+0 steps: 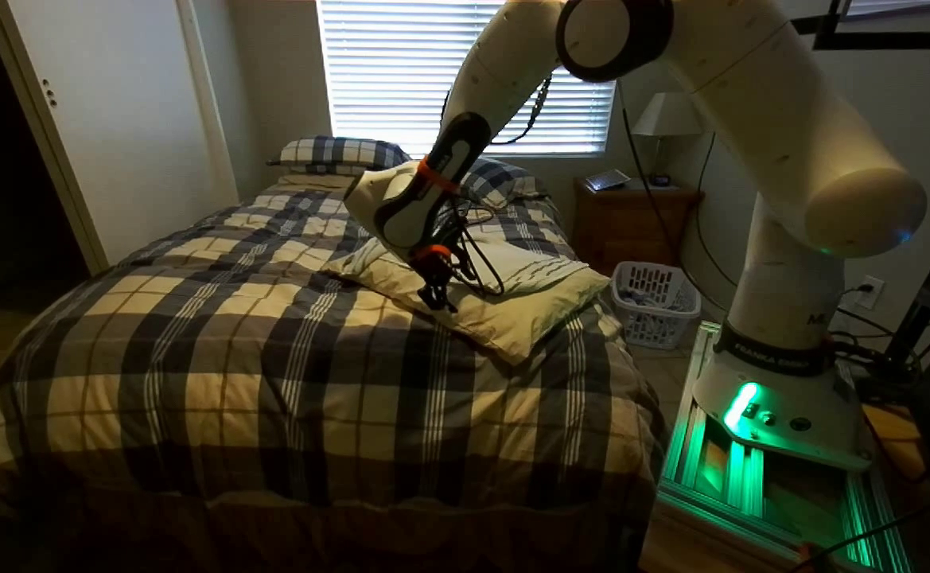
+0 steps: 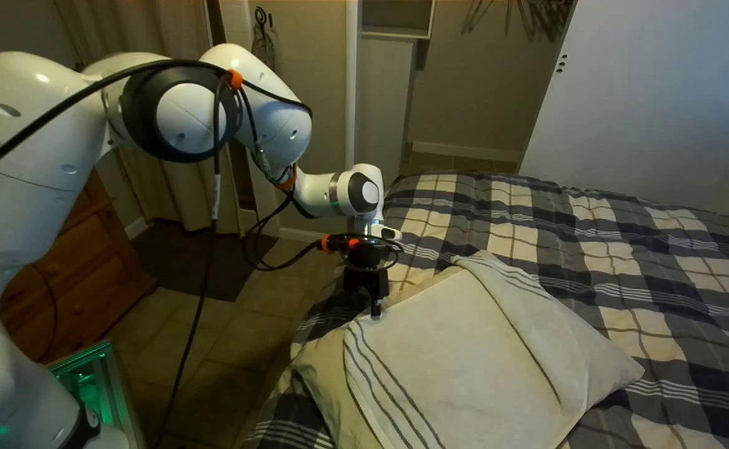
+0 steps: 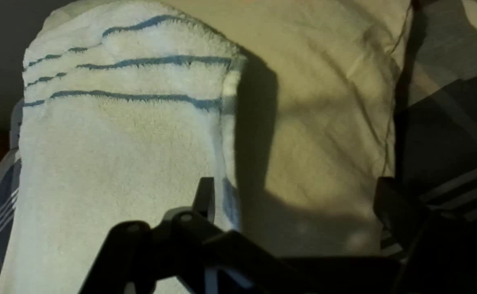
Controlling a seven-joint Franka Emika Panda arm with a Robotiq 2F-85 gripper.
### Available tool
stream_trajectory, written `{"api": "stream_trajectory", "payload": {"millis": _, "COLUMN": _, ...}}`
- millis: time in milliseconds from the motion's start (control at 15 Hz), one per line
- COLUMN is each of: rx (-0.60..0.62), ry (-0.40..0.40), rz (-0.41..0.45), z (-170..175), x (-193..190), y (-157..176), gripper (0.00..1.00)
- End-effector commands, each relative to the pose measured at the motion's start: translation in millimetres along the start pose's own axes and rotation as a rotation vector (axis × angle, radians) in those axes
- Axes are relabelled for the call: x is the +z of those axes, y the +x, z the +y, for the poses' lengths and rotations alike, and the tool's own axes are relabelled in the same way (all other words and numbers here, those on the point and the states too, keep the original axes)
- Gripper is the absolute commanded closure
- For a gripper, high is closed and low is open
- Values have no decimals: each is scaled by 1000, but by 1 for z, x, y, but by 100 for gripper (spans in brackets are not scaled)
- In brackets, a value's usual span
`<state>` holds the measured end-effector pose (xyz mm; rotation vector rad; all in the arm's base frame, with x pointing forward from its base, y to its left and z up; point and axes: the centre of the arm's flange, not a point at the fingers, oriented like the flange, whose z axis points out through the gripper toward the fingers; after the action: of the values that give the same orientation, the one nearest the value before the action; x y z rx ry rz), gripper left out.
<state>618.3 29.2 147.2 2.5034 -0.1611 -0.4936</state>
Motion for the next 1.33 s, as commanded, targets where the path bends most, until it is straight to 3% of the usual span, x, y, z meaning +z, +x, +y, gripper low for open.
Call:
{"api": "stream_trajectory", "payload": {"millis": 0, "rx": 62, "ry": -44, "rz": 2, "z": 14, "x": -7, "y": -8, "gripper": 0}}
{"api": "stream_trajectory", "payload": {"millis": 467, "rx": 71, "ry": -86, "rz": -105, "z": 26, "x": 0, "y": -21, "gripper": 0}}
{"api": "stream_trajectory", "payload": {"millis": 600, "rx": 78, "ry": -110, "rz": -120, "z": 29, "x": 4, "y": -23, "gripper": 4}}
{"api": "stream_trajectory", "payload": {"millis": 733, "rx": 80, "ry": -120, "rz": -126, "z": 29, "x": 9, "y": -23, "gripper": 1}}
{"api": "stream_trajectory", "payload": {"millis": 800, "rx": 76, "ry": -114, "rz": -119, "z": 28, "x": 10, "y": -22, "gripper": 8}}
{"api": "stream_trajectory", "payload": {"millis": 933, "rx": 73, "ry": -114, "rz": -97, "z": 26, "x": 13, "y": -22, "gripper": 31}}
{"api": "stream_trajectory", "payload": {"millis": 1000, "rx": 65, "ry": -109, "rz": -88, "z": 24, "x": 14, "y": -21, "gripper": 38}}
{"api": "stream_trajectory", "payload": {"millis": 1067, "rx": 58, "ry": -101, "rz": -86, "z": 22, "x": 16, "y": -21, "gripper": 38}}
{"api": "stream_trajectory", "payload": {"millis": 1200, "rx": 52, "ry": -99, "rz": -84, "z": 20, "x": 20, "y": -21, "gripper": 56}}
{"api": "stream_trajectory", "payload": {"millis": 1267, "rx": 46, "ry": -97, "rz": -92, "z": 19, "x": 21, "y": -22, "gripper": 71}}
